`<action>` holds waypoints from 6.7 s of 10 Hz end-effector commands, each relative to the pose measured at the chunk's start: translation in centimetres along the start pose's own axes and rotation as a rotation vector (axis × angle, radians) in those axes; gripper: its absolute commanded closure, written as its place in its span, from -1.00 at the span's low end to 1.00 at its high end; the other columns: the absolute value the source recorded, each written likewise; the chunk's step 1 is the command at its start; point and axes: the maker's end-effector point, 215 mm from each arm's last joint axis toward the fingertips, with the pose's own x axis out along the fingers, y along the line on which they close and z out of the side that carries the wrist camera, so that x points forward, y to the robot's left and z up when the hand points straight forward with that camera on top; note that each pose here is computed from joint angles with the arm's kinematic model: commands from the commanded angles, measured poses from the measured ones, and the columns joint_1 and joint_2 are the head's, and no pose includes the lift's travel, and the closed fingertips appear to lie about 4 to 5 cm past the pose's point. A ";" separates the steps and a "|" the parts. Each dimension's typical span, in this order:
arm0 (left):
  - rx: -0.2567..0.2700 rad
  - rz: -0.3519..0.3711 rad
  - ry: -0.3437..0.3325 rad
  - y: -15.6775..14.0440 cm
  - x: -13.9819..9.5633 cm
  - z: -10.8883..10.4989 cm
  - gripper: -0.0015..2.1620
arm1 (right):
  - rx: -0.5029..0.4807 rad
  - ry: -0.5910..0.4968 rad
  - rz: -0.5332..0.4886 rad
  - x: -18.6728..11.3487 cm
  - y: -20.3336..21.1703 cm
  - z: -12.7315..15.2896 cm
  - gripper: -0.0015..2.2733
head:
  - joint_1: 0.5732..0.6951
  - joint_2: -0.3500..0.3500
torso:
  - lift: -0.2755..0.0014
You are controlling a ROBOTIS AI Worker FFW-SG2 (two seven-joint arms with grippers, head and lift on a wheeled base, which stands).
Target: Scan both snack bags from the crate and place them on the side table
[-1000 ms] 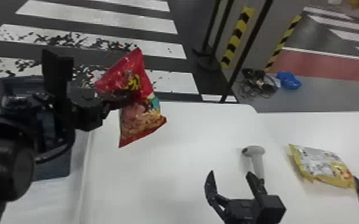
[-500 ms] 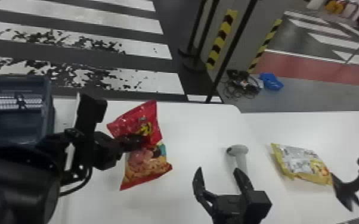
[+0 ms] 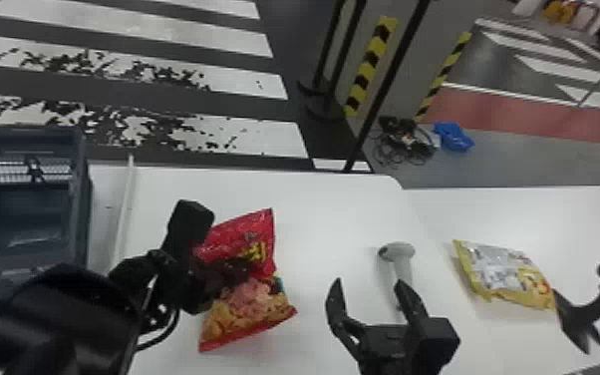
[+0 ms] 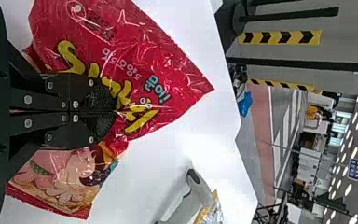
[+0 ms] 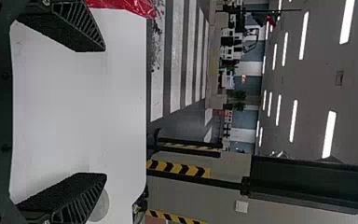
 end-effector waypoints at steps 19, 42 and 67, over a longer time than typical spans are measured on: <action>-0.002 0.627 -0.613 21.5 -37.6 5.3 -0.92 | 0.365 0.444 0.411 -1.9 10.0 -5.0 -0.97 | 1.00 0.21 | 0.30; -0.178 0.675 -0.513 21.2 -38.3 -2.5 -0.92 | 0.676 0.765 0.663 1.5 14.9 -9.8 0.98 | 1.00 0.67 | 0.30; -0.194 0.693 -0.420 19.3 -31.8 -2.3 -0.92 | -1.140 0.471 0.112 -3.0 13.0 -9.5 -0.73 | 1.00 0.25 | 0.30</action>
